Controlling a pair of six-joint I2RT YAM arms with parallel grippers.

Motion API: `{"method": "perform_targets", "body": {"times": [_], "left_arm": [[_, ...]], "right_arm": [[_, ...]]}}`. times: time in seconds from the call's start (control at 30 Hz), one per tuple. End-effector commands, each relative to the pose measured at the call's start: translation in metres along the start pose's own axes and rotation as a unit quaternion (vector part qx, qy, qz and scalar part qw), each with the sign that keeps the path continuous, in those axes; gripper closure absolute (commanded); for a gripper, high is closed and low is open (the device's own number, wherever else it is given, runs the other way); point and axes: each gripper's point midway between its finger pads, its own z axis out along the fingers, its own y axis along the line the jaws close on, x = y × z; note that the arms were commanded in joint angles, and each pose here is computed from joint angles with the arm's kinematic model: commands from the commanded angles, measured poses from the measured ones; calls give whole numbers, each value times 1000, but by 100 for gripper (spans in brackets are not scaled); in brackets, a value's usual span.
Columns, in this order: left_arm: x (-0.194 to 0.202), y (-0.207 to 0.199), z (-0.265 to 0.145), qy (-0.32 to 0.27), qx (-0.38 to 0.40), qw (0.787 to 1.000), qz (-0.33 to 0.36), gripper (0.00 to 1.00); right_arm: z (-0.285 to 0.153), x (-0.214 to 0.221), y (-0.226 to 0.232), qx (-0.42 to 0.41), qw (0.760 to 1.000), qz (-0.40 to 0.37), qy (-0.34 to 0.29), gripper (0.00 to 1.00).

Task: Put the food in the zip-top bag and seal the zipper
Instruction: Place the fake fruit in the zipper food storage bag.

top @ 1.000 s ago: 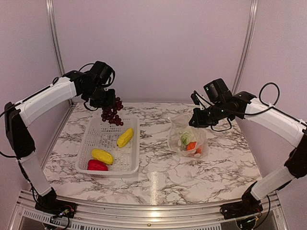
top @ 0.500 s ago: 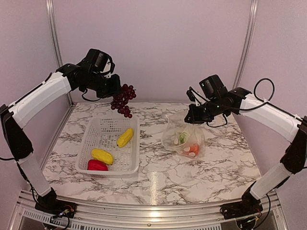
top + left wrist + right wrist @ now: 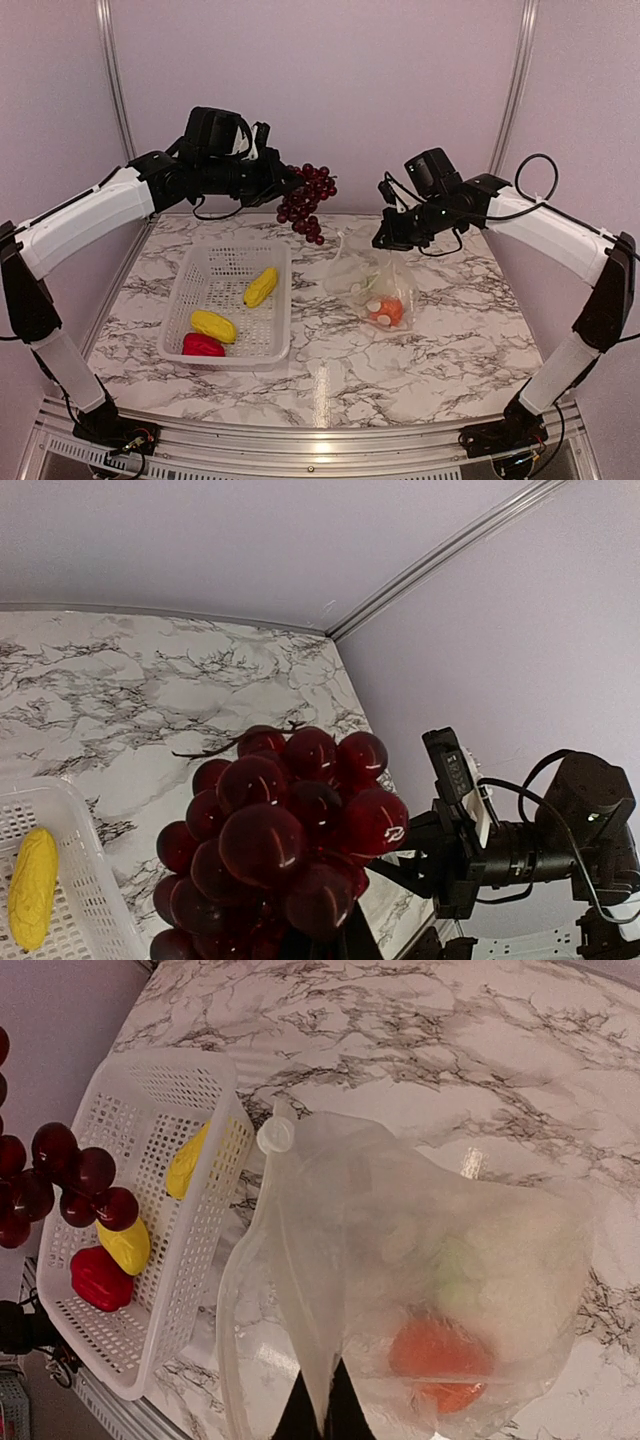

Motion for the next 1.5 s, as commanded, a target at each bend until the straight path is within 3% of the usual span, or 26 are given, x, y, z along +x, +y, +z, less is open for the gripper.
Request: {"method": "perform_targets", "body": {"times": [0.0,0.23,0.63,1.0,1.1,1.27,1.33,1.47], "left_arm": [[-7,-32,7,-19,67,997,-16,100],[27,-38,36,15,75,997,-21,100],[126,-19,95,119,52,991,-4,100],[144,-2,115,157,6,988,-3,100],[143,11,133,146,-31,989,-14,100],[115,7,160,61,-7,997,-52,100],[107,-1,170,45,17,997,-66,88],[105,-15,178,67,38,994,-76,61]], "right_arm": [[-8,-26,27,-42,999,4,-33,100],[-11,-33,32,-52,998,13,-45,100],[-13,-30,28,-49,997,22,-52,100],[-16,-30,30,-55,996,25,-59,100],[-20,-32,35,-65,996,21,-65,100],[-20,-30,39,-74,995,19,-58,100],[-19,-29,40,-75,995,18,-56,100],[-22,-31,38,-70,996,17,-60,100]]}}
